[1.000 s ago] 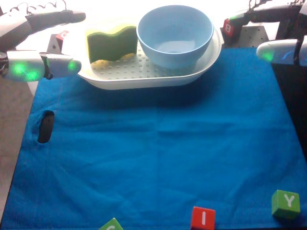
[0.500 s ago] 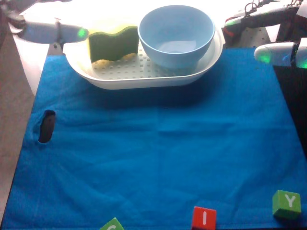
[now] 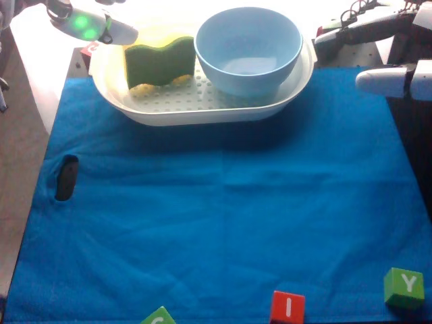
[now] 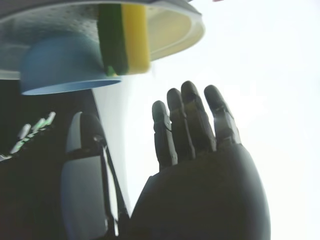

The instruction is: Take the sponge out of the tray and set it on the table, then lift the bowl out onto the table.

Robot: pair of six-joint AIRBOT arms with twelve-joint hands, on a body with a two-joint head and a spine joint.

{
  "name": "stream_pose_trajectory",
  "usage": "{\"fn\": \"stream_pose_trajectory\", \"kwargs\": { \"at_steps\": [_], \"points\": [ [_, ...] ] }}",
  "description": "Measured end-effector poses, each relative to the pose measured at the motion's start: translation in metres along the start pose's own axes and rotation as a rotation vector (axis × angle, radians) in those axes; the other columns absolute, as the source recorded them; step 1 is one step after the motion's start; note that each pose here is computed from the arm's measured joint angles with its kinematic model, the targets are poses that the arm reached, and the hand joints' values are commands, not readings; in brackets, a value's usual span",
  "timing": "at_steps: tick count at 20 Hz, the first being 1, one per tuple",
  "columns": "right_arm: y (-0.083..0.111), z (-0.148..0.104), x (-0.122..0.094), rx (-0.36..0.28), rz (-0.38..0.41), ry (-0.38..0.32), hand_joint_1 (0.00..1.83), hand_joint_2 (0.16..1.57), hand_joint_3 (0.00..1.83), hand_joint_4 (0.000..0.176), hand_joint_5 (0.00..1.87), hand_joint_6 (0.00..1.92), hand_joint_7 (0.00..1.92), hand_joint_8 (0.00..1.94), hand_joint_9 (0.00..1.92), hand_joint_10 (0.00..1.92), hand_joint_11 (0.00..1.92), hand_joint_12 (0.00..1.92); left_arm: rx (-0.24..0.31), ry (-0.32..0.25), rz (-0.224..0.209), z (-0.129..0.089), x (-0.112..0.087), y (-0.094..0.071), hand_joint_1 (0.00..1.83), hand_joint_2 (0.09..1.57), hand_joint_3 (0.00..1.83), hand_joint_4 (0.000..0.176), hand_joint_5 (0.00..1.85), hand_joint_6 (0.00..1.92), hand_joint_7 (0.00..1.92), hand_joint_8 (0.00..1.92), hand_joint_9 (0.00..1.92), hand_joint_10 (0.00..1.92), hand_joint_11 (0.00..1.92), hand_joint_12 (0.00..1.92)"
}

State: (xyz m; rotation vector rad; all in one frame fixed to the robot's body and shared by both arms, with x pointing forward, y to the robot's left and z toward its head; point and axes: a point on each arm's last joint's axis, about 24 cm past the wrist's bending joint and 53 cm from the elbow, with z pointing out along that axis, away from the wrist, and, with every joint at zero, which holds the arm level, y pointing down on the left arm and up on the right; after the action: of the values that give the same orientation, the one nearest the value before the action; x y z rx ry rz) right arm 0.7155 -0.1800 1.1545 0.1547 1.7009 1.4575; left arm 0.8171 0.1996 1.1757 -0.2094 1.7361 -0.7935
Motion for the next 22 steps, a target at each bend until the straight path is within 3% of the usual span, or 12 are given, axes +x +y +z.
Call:
{"fn": "stream_pose_trajectory", "kwargs": {
  "at_steps": [1, 4, 5, 8, 10, 11, 12, 13, 14, 15, 17, 22],
  "points": [
    [0.000, 0.000, 0.001, 0.000, 0.001, 0.001, 0.67, 1.32, 0.00, 0.061, 0.57, 0.00, 0.40, 0.00, 0.29, 0.00, 0.00, 0.69, -0.010, 0.017, 0.032, 0.006, 0.006, -0.002, 0.95, 0.97, 0.00, 0.063, 0.62, 0.00, 0.66, 0.00, 0.68, 0.00, 0.27, 0.74],
    [-0.001, 0.001, 0.002, 0.001, -0.002, 0.007, 0.68, 1.33, 0.00, 0.074, 0.59, 0.00, 0.43, 0.00, 0.30, 0.00, 0.00, 0.67, -0.030, 0.066, 0.090, 0.015, 0.026, -0.005, 0.93, 0.96, 0.00, 0.089, 0.63, 0.00, 0.66, 0.00, 0.68, 0.00, 0.18, 0.94],
    [-0.001, 0.001, 0.003, 0.001, -0.002, 0.007, 0.72, 1.33, 0.00, 0.066, 0.59, 0.00, 0.41, 0.00, 0.29, 0.00, 0.00, 0.57, -0.043, 0.075, 0.097, 0.017, 0.030, -0.003, 0.92, 0.98, 0.01, 0.054, 0.62, 0.00, 0.65, 0.00, 0.66, 0.00, 0.15, 0.95],
    [-0.001, 0.001, 0.002, 0.002, -0.003, 0.005, 0.75, 1.35, 0.01, 0.066, 0.58, 0.00, 0.40, 0.00, 0.28, 0.00, 0.01, 0.55, -0.074, 0.082, 0.102, 0.018, 0.031, 0.006, 0.91, 0.99, 0.01, 0.020, 0.62, 0.00, 0.67, 0.00, 0.67, 0.00, 0.12, 0.95],
    [-0.001, 0.001, 0.002, 0.002, -0.003, 0.006, 0.77, 1.35, 0.00, 0.049, 0.57, 0.00, 0.39, 0.00, 0.28, 0.00, 0.00, 0.55, -0.084, 0.087, 0.104, 0.018, 0.033, 0.009, 0.96, 1.08, 0.00, 0.005, 0.67, 0.00, 0.74, 0.01, 0.74, 0.02, 0.03, 1.20],
    [-0.001, 0.001, 0.002, 0.002, -0.002, 0.006, 0.73, 1.36, 0.01, 0.047, 0.55, 0.00, 0.38, 0.00, 0.28, 0.00, 0.01, 0.54, -0.084, 0.091, 0.104, 0.018, 0.035, 0.009, 1.24, 1.17, 0.00, 0.024, 0.74, 0.01, 0.80, 1.00, 0.83, 0.05, 0.00, 1.42],
    [-0.001, 0.001, 0.003, 0.001, 0.000, 0.007, 0.70, 1.36, 0.00, 0.049, 0.55, 0.00, 0.38, 0.00, 0.28, 0.00, 0.03, 0.50, -0.085, 0.094, 0.105, 0.018, 0.037, 0.009, 1.21, 1.20, 0.00, 0.000, 0.75, 0.89, 0.83, 1.34, 0.91, 0.11, 0.02, 1.58],
    [-0.001, 0.002, 0.003, 0.001, 0.001, 0.008, 0.67, 1.36, 0.00, 0.062, 0.55, 0.00, 0.38, 0.00, 0.29, 0.00, 0.05, 0.48, -0.086, 0.105, 0.125, 0.019, 0.041, 0.008, 1.30, 1.25, 0.02, 0.000, 0.66, 1.33, 0.72, 1.39, 0.68, 1.28, 0.01, 1.72],
    [-0.002, 0.002, 0.004, 0.001, 0.003, 0.009, 0.67, 1.35, 0.00, 0.060, 0.56, 0.00, 0.39, 0.00, 0.29, 0.00, 0.06, 0.45, -0.087, 0.108, 0.125, 0.020, 0.044, 0.008, 1.21, 1.27, 0.00, 0.000, 0.66, 1.40, 0.69, 1.45, 0.52, 1.35, 0.00, 1.76],
    [-0.002, 0.003, 0.005, 0.002, 0.004, 0.009, 0.65, 1.35, 0.00, 0.059, 0.56, 0.00, 0.40, 0.00, 0.29, 0.00, 0.06, 0.44, -0.085, 0.114, 0.128, 0.021, 0.047, 0.006, 1.31, 1.27, 0.00, 0.000, 0.67, 1.20, 0.72, 1.52, 0.59, 1.61, 0.03, 1.71],
    [-0.002, 0.003, 0.006, 0.002, 0.005, 0.010, 0.64, 1.36, 0.01, 0.056, 0.57, 0.00, 0.42, 0.01, 0.31, 0.01, 0.10, 0.45, -0.079, 0.120, 0.126, 0.023, 0.052, 0.003, 1.34, 1.25, 0.00, 0.000, 0.73, 1.06, 0.72, 1.52, 0.64, 1.66, 0.04, 1.72],
    [-0.003, 0.004, 0.007, 0.002, 0.015, 0.011, 0.63, 1.38, 0.00, 0.090, 0.58, 0.00, 0.42, 0.00, 0.32, 0.00, 0.05, 0.53, -0.062, 0.109, 0.092, 0.024, 0.050, -0.001, 1.23, 1.21, 0.00, 0.000, 0.83, 0.94, 0.80, 1.52, 0.55, 1.26, 0.15, 1.70]
  ]
}}
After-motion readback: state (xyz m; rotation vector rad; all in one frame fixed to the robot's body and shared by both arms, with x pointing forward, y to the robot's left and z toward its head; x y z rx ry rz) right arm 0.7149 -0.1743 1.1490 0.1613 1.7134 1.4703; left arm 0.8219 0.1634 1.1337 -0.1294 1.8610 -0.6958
